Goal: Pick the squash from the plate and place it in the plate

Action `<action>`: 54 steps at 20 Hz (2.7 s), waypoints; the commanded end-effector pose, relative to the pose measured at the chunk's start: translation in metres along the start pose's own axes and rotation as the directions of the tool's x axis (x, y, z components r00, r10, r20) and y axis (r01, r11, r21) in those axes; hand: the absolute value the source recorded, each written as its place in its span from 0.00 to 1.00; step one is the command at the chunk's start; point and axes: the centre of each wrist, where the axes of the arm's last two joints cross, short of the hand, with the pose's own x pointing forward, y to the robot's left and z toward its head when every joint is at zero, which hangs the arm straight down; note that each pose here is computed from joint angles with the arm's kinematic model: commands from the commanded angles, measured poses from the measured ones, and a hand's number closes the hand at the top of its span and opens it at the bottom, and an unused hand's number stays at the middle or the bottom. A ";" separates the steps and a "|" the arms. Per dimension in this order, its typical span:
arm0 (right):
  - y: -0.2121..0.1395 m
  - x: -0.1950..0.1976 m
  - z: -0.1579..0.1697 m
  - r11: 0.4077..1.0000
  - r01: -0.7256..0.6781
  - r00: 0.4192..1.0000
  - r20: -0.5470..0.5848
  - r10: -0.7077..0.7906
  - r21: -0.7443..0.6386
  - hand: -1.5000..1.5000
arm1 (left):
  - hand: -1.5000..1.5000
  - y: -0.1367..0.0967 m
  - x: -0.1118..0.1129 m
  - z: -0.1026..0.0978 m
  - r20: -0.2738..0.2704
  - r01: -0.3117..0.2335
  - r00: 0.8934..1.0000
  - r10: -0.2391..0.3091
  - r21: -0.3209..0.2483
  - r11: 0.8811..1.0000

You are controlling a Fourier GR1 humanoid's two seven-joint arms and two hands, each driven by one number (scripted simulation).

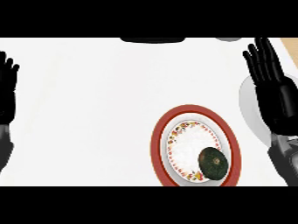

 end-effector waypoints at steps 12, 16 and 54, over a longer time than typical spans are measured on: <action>-0.112 -0.015 0.027 0.920 -0.362 0.929 -0.143 0.342 -0.151 0.00 | 0.50 -0.085 -0.085 0.113 -0.526 -0.152 0.850 -0.022 -0.286 0.946; -0.126 -0.015 0.049 0.951 -0.293 0.955 -0.073 0.286 -0.103 0.00 | 0.50 -0.076 -0.070 0.124 -0.531 -0.162 0.847 -0.018 -0.290 0.943; 0.027 0.028 0.058 0.521 -0.487 0.530 -0.237 0.814 0.701 0.00 | 0.50 -0.098 -0.072 0.136 -0.535 -0.152 0.844 -0.041 -0.311 0.938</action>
